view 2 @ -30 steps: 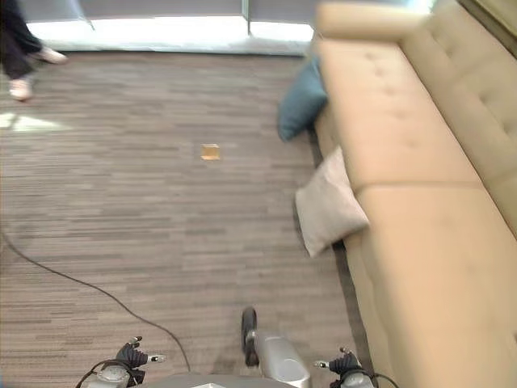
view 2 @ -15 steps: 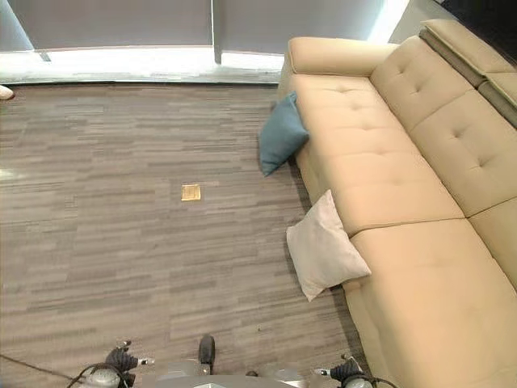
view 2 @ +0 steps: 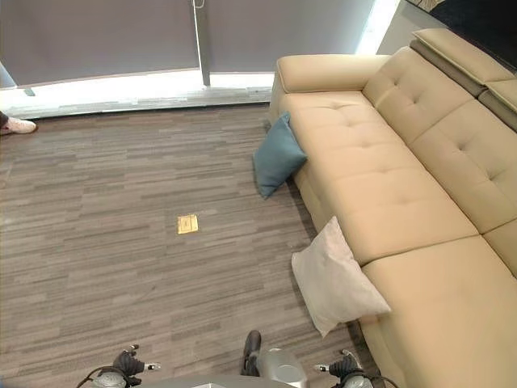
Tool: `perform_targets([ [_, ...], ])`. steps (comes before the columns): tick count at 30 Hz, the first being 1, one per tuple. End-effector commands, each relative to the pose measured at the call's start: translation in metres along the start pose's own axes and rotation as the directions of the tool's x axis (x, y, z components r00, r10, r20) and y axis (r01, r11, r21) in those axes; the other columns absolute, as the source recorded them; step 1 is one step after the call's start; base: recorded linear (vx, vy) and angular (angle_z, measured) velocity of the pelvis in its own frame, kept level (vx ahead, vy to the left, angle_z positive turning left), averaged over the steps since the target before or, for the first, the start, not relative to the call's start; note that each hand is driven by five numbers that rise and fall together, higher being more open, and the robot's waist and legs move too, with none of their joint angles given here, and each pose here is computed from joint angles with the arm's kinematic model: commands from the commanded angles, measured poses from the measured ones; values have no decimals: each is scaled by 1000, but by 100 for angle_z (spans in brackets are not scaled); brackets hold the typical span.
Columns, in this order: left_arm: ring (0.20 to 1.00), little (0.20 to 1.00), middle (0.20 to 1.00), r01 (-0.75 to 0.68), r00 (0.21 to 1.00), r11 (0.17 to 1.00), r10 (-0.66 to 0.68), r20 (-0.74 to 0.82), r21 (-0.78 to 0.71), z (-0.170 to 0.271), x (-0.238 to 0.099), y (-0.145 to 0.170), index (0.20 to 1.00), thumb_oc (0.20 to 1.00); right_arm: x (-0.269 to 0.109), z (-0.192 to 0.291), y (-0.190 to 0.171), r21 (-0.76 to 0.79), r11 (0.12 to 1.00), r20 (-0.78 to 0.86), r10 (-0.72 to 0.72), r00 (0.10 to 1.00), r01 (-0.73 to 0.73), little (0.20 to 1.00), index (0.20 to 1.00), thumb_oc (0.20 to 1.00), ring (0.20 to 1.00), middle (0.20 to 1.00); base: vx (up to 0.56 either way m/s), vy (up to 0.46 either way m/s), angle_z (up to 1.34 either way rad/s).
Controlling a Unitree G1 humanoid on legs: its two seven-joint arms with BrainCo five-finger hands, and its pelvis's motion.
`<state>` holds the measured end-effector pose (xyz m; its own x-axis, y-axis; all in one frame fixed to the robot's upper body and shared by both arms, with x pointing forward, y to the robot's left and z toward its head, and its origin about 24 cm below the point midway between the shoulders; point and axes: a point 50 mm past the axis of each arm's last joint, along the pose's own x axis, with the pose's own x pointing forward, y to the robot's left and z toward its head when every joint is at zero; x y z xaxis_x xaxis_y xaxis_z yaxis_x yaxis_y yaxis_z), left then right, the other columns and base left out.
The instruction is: Pick up all the scattered cushions and arrange them neatly on the sofa.
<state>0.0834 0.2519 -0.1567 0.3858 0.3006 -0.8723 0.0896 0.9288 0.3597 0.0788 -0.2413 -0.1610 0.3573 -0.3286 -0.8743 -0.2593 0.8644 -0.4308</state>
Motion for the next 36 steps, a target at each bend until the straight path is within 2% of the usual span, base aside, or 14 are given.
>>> perform_targets([
  [1, 1000, 1000, 1000, -35, 997, 998, 31, 74, 51, 19, 3, 18, 1000, 1000, 4, 11, -20, -4, 998, 19, -62, 998, 62, 1000, 1000, 1000, 1000, 1000, 63, 37, -53],
  [6, 1000, 1000, 1000, -36, 995, 999, 33, 93, 31, 27, 4, 14, 1000, 1000, 6, 17, -26, -23, 997, 31, -78, 996, 79, 1000, 1000, 1000, 1000, 1000, 90, 106, -92],
  [11, 1000, 1000, 1000, -20, 998, 998, 17, 54, 53, 16, 3, 13, 1000, 1000, 6, 15, -20, -22, 998, 14, -56, 998, 57, 1000, 1000, 1000, 1000, 1000, 127, 225, -56],
  [19, 1000, 1000, 1000, -62, 997, 998, 62, 36, 16, 12, 3, 26, 1000, 1000, 6, 34, -14, -37, 998, 70, -41, 997, 44, 1000, 1000, 1000, 1000, 1000, 62, 148, -69],
  [24, 1000, 1000, 1000, -74, 997, 997, 75, 24, -24, 9, 3, 29, 1000, 1000, 7, 49, -19, -75, 995, 126, -55, 991, 64, 1000, 1000, 1000, 1000, 1000, 115, -20, -106],
  [30, 1000, 1000, 1000, -44, 999, 999, 44, 19, 18, 7, 3, 22, 1000, 1000, 7, 37, -20, -72, 995, 94, -59, 994, 66, 1000, 1000, 1000, 1000, 1000, 225, -123, -23],
  [36, 1000, 1000, 1000, -13, 997, 1000, 11, 79, 25, 26, 5, 11, 1000, 1000, 7, 35, -28, -46, 995, 94, -86, 992, 91, 1000, 1000, 1000, 1000, 1000, 91, -78, -49],
])
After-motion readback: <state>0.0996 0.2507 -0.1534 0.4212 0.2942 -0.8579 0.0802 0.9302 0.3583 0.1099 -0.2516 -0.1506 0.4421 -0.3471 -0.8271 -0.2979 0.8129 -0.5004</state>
